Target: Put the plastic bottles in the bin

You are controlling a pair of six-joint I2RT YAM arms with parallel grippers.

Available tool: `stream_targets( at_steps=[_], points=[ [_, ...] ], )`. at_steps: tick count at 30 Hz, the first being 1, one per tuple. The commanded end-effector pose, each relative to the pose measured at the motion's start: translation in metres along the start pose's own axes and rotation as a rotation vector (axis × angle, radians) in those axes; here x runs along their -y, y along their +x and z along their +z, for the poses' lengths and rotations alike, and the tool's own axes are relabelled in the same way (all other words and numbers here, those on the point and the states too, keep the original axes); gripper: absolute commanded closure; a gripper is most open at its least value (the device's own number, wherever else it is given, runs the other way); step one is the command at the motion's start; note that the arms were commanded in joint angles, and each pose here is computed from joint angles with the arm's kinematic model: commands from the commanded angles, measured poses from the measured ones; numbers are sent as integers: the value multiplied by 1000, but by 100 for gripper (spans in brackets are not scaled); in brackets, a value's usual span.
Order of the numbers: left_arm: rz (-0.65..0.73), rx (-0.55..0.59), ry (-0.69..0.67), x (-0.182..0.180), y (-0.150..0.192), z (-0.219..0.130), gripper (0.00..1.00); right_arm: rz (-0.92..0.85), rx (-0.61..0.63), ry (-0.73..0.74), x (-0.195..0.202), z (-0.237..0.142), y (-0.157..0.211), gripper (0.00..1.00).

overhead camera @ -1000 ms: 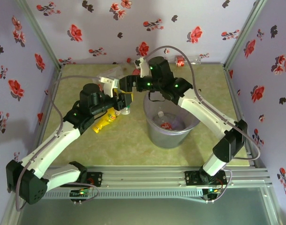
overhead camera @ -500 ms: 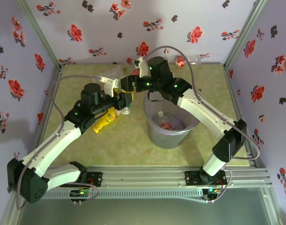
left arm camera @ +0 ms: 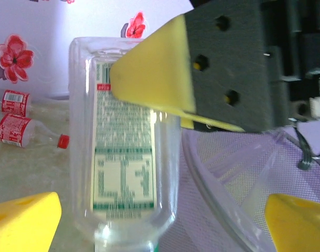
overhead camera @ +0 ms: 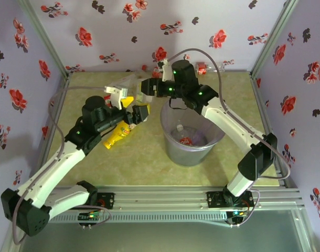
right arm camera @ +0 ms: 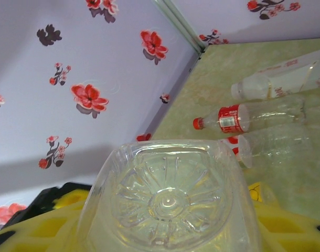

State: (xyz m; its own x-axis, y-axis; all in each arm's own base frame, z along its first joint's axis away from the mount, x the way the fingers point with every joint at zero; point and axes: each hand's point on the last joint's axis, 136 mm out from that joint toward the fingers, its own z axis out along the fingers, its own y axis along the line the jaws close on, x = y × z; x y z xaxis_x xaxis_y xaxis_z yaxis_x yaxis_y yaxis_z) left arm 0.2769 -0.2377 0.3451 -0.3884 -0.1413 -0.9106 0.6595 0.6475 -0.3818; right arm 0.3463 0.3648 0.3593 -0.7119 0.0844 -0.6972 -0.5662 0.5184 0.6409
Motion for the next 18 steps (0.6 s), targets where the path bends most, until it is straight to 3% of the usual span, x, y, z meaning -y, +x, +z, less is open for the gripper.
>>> stream_targets(
  at_steps=[1,6,11,18],
  points=[
    [3,3,-43,-8,6,-14,0,-55,114,-14,-17,-26,-41,54],
    [-54,-14,-93,-25,24,-17,0,-106,154,16,-22,-52,-63,55],
    [-92,-45,-192,-53,42,-17,0,-157,245,74,-27,-109,-86,57],
    [-83,-219,-403,-105,73,-18,0,-142,237,273,3,-175,-73,61]
  ],
)
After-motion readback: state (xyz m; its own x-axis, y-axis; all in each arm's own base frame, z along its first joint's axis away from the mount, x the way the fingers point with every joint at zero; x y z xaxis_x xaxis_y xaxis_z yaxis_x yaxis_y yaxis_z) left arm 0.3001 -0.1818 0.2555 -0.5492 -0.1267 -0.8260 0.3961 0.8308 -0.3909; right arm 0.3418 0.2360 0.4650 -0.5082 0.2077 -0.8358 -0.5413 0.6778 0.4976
